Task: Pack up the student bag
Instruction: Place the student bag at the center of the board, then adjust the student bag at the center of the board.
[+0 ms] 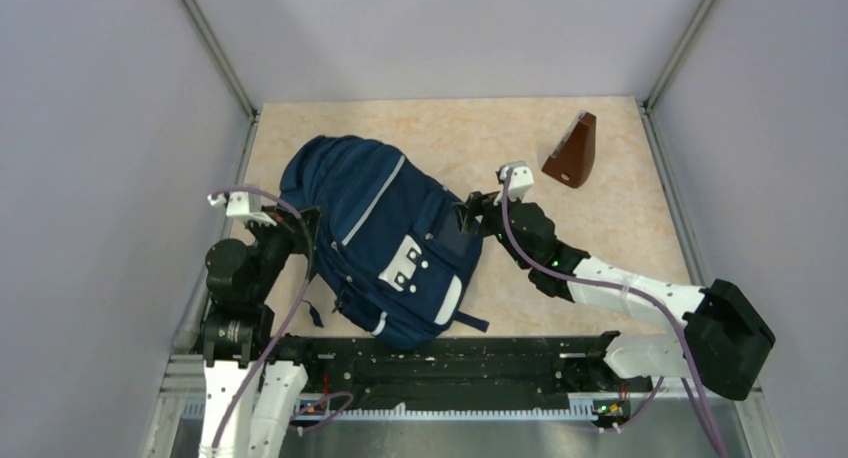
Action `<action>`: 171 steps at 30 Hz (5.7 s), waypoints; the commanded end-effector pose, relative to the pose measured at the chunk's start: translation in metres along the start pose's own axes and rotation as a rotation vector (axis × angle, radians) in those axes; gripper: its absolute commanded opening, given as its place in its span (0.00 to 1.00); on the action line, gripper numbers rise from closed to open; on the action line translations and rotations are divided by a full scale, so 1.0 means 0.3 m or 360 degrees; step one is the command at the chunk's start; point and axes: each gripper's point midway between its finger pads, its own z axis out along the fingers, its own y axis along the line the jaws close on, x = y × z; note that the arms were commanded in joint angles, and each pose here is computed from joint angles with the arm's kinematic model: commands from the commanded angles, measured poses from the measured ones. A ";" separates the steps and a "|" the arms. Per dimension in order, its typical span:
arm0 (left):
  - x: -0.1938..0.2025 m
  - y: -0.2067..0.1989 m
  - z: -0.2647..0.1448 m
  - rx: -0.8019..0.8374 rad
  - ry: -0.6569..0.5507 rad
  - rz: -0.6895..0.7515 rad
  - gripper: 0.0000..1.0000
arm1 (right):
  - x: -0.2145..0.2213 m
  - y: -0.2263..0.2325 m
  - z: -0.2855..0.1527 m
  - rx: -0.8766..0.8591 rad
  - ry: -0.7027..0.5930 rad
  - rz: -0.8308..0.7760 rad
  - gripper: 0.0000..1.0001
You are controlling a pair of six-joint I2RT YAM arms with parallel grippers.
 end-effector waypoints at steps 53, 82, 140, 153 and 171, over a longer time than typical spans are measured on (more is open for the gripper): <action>0.346 0.486 0.084 -0.1279 0.1108 0.0819 0.92 | 0.095 -0.240 -0.195 0.0279 0.0013 0.0105 0.80; 0.422 0.551 0.083 -0.1099 0.1150 0.0221 0.20 | 0.102 -0.240 -0.198 0.0270 0.0015 0.0104 0.78; 0.395 0.373 0.107 -0.0616 0.1026 0.0023 0.00 | 0.248 0.786 0.165 -0.1179 -0.0041 -0.0768 0.75; 0.390 0.374 0.110 -0.0606 0.1013 0.0007 0.00 | 0.366 0.750 0.300 -0.0959 0.0031 -0.0921 0.30; 0.369 0.389 0.109 -0.0614 0.0964 -0.0037 0.00 | 0.133 0.714 0.271 -0.0654 -0.0050 -0.0477 0.17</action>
